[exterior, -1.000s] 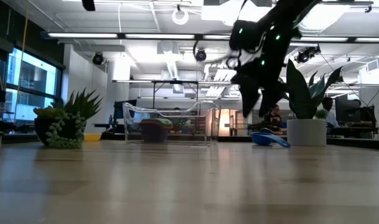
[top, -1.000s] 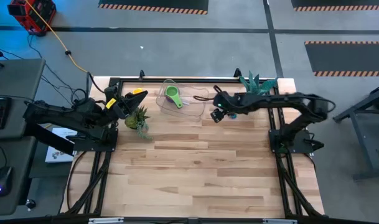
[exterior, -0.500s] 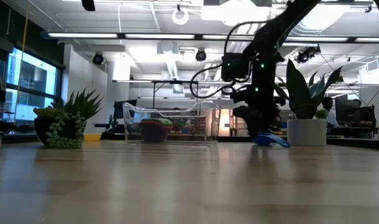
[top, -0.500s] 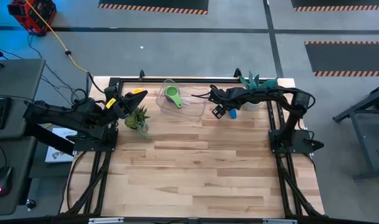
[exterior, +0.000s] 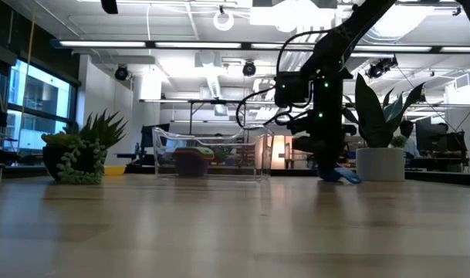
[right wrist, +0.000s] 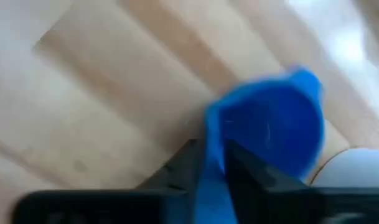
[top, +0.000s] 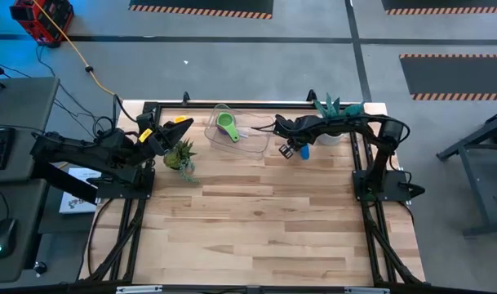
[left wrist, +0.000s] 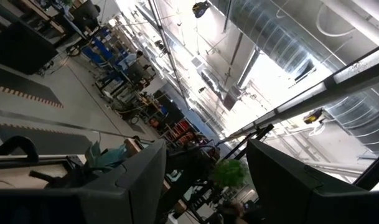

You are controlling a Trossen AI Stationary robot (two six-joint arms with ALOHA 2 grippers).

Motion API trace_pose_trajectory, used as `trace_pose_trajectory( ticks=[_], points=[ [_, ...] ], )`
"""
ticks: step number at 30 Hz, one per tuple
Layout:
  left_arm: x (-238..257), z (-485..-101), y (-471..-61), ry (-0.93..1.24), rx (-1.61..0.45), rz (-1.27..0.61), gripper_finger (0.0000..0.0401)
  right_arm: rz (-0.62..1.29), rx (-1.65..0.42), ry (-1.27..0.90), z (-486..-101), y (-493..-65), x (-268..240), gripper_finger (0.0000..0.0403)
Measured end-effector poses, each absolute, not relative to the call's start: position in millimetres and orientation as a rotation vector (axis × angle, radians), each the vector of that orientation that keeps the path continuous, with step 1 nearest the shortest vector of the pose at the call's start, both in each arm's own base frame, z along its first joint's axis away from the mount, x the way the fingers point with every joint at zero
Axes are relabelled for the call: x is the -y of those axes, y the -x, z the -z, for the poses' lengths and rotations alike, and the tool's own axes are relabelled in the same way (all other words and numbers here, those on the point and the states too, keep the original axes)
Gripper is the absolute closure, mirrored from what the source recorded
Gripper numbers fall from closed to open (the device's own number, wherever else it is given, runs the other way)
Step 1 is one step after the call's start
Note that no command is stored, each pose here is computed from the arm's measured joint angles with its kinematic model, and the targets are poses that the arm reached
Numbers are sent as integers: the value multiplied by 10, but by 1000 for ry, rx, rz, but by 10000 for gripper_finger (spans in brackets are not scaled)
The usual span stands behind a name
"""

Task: Nest measuring cups in basket
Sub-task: Stack the blue measuring cup on top of the green measuring cup on the transparent bin

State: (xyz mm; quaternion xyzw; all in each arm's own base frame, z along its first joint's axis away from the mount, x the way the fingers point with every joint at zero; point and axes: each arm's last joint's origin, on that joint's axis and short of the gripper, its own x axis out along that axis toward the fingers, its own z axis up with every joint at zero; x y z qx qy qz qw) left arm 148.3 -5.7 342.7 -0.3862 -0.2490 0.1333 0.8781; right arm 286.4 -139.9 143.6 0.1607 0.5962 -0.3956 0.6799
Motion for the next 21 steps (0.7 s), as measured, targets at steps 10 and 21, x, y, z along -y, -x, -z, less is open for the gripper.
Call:
trace_pose_trajectory(
  ticks=[10, 21],
  points=[
    [57, -3427, -1483, 792, 516, -280, 186, 739, -1316, -377, -1800, -2902, 712, 392],
    [39, -3496, -1348, 709, 550, -283, 186, 678, -988, -612, -2798, -2911, 173, 399]
  ],
)
